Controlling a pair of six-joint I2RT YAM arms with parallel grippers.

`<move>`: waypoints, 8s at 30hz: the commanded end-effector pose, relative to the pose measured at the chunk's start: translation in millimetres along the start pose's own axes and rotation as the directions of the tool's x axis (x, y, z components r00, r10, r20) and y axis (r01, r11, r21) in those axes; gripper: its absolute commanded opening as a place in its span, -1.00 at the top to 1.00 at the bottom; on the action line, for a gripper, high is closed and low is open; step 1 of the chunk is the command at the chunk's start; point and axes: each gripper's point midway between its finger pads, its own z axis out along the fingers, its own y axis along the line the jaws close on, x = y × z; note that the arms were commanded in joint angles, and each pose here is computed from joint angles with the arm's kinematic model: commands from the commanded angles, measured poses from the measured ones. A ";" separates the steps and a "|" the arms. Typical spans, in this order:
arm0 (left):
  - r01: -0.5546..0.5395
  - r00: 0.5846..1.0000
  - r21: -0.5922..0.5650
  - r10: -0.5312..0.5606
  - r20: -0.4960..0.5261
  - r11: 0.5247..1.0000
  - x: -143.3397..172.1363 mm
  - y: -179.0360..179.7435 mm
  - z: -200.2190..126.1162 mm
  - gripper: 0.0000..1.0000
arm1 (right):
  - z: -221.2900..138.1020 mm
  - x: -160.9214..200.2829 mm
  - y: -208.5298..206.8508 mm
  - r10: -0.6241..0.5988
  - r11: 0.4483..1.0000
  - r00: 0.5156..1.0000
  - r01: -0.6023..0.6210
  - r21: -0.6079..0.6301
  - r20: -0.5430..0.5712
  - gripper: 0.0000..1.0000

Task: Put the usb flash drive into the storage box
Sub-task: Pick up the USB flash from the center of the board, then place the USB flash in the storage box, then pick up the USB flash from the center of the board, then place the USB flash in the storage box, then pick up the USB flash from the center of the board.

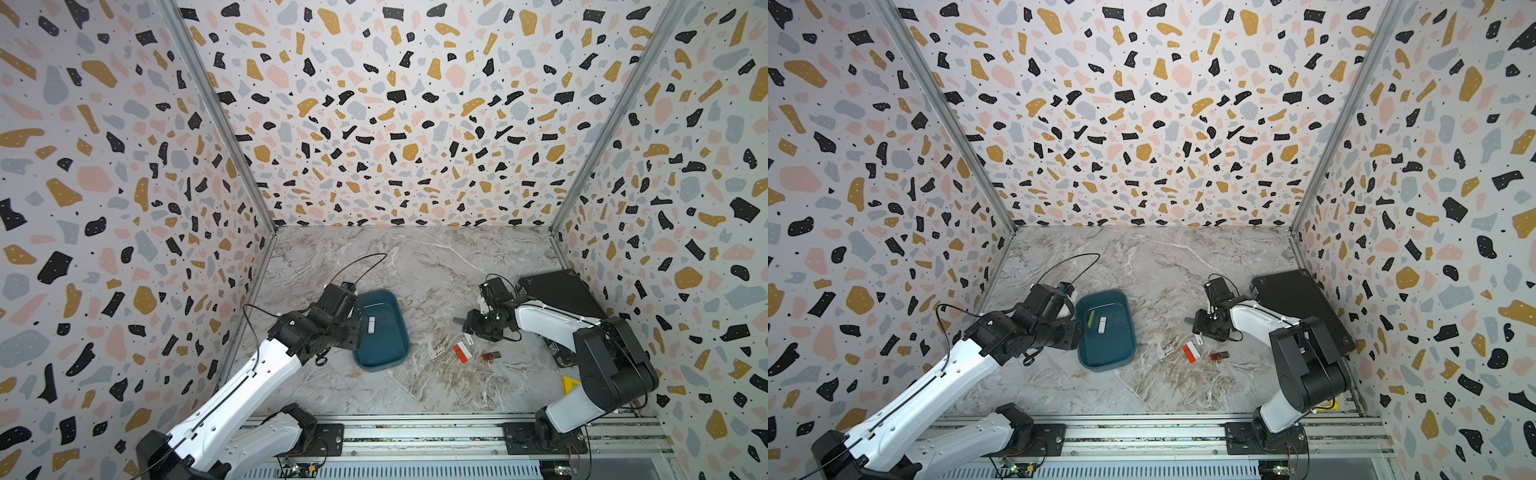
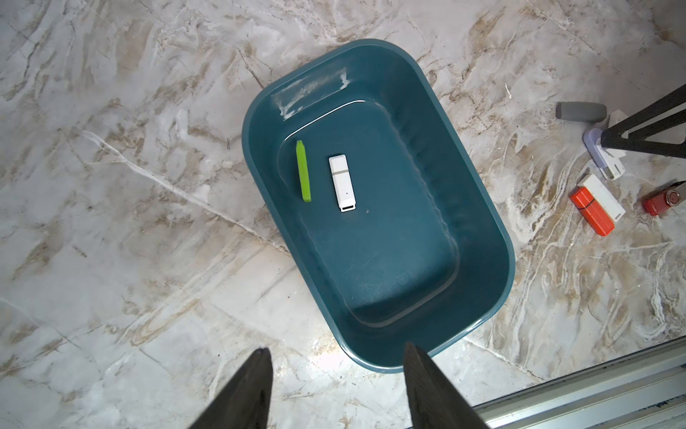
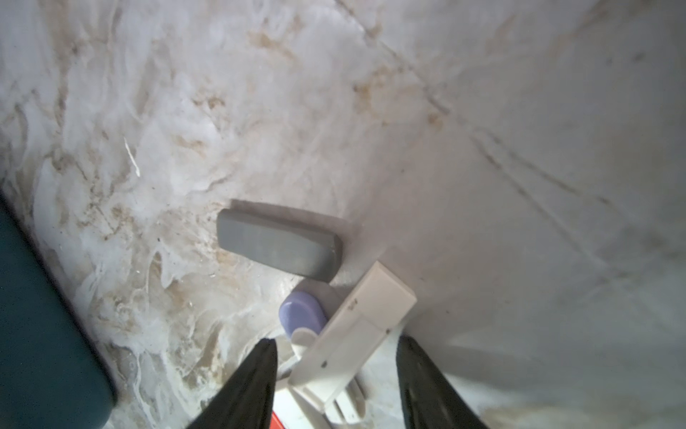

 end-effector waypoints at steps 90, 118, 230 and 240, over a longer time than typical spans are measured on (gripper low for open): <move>-0.760 0.597 0.364 0.799 0.065 0.538 -60.3 -259.9 150.4 -0.21 | -76.9 -31.8 -72.2 0.033 0.996 0.942 -0.057 0.064 0.335 0.09; -0.830 0.453 0.408 0.886 0.098 0.379 -70.1 -269.4 239.8 -0.11 | -69.7 -31.9 -52.5 0.047 0.998 0.947 -0.031 -0.055 0.318 0.04; 0.010 0.986 0.097 -0.026 0.162 0.995 0.5 -9.0 -21.3 -0.22 | -43.2 64.3 -53.2 0.133 0.990 0.990 -0.130 0.047 -0.052 -0.16; -0.007 0.981 0.120 -0.016 0.191 0.993 -0.1 -11.8 -26.2 -0.29 | -40.5 71.8 -57.9 0.158 0.985 0.985 -0.153 0.075 -0.064 -0.16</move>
